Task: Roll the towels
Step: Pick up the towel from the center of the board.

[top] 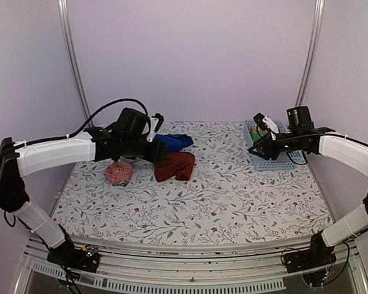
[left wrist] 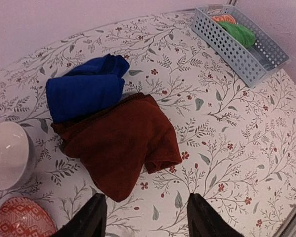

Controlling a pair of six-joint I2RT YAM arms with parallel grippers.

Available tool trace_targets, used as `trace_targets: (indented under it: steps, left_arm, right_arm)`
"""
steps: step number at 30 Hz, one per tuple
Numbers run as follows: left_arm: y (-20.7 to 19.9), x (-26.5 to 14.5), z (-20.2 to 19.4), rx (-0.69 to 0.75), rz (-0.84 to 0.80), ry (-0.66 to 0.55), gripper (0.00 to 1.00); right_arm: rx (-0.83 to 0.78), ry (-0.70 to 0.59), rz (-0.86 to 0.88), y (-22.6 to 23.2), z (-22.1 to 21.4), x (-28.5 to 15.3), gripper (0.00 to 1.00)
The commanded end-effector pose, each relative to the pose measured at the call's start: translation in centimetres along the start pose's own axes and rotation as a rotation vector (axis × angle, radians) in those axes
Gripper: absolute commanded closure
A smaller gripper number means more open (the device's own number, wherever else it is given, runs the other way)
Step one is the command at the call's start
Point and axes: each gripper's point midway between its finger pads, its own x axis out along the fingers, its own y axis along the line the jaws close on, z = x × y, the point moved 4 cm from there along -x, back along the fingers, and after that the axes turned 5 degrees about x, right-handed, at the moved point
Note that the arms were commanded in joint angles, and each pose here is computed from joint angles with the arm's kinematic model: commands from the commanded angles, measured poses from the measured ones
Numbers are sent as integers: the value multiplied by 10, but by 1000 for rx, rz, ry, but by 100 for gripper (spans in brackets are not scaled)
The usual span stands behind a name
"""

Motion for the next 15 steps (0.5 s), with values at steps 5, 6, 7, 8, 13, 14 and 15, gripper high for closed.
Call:
trace_targets:
  steps: [5,6,7,8,13,14,15]
  left_arm:
    - [-13,50,-20,-118,1,191,58]
    - [-8,57,-21,-138,20,205,59]
    - [-2,63,-21,-156,39,217,59]
    - [6,69,-22,-178,59,230,57]
    - [42,92,-29,-264,138,275,48]
    - [49,97,-30,-277,146,277,48]
    - [56,101,-31,-291,152,279,49]
  right_arm:
    - [-57,104,234,37,-12,29,63]
    - [-59,111,243,39,-13,31,63]
    - [-62,117,250,41,-14,31,63]
    - [-66,121,253,42,-15,31,64]
    - [-95,127,249,46,-19,27,64]
    - [-100,129,246,47,-21,26,64]
    - [-105,130,243,47,-22,26,64]
